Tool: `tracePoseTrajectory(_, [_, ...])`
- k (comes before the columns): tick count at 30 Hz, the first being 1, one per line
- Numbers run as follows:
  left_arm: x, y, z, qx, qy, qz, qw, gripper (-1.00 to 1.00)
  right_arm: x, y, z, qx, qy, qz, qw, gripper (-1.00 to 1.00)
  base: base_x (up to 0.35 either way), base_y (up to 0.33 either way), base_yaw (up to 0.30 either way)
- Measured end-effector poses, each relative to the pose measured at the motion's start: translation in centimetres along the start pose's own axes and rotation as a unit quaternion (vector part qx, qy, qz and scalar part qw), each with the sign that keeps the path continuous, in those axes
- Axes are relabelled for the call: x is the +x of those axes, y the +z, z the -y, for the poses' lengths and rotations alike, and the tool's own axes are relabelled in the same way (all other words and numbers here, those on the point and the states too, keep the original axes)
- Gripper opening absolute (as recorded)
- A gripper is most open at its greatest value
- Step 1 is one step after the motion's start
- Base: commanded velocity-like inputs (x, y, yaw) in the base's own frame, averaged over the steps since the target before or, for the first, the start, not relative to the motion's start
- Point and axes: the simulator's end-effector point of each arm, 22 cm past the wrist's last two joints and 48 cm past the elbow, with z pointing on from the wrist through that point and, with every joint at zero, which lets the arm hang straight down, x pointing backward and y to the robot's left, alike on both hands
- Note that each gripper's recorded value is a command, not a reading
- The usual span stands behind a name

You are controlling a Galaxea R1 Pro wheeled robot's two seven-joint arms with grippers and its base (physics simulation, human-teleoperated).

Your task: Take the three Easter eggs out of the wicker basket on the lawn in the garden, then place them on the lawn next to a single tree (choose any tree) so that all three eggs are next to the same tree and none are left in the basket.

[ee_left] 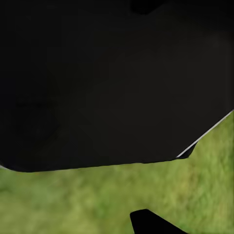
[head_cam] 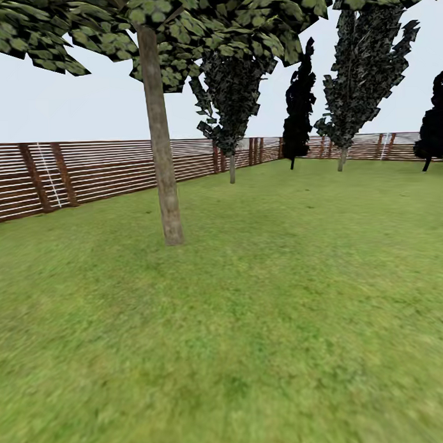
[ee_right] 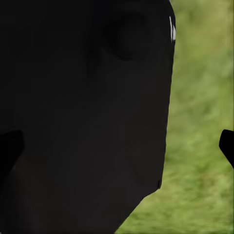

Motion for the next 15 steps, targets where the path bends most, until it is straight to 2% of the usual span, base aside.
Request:
tracePoseTrajectory(3, [-1.4,0.0,0.4,0.004,-0.008,0.018,0.9998,1.00,-2.6,0.0,-0.2,-0.002,-0.007,0.025,0.9996,1.00,0.000,0.000,0.000])
tracePoseTrajectory(6, [-2.2,0.0,0.0,0.002,-0.007,0.026,0.9996,1.00,-5.1,-0.2,0.0,-0.001,0.002,0.051,0.9987,1.00,0.000,0.000,0.000])
tracePoseTrajectory(9, [-2.9,-0.1,0.0,0.002,-0.007,0.033,0.9994,1.00,-7.3,-0.4,-0.7,-0.006,0.009,0.073,0.9972,1.00,0.000,0.000,-0.136])
tracePoseTrajectory(10, [-4.4,-0.2,0.0,0.002,-0.007,0.048,0.9988,1.00,-8.2,-0.5,-0.6,-0.005,0.010,0.095,0.9955,1.00,0.000,0.000,-0.165])
tracePoseTrajectory(15, [-4.4,-0.2,-0.4,-0.001,-0.007,0.048,0.9988,1.00,-7.9,-0.5,-0.3,-0.003,0.012,0.092,0.9957,1.00,0.000,0.000,-0.195])
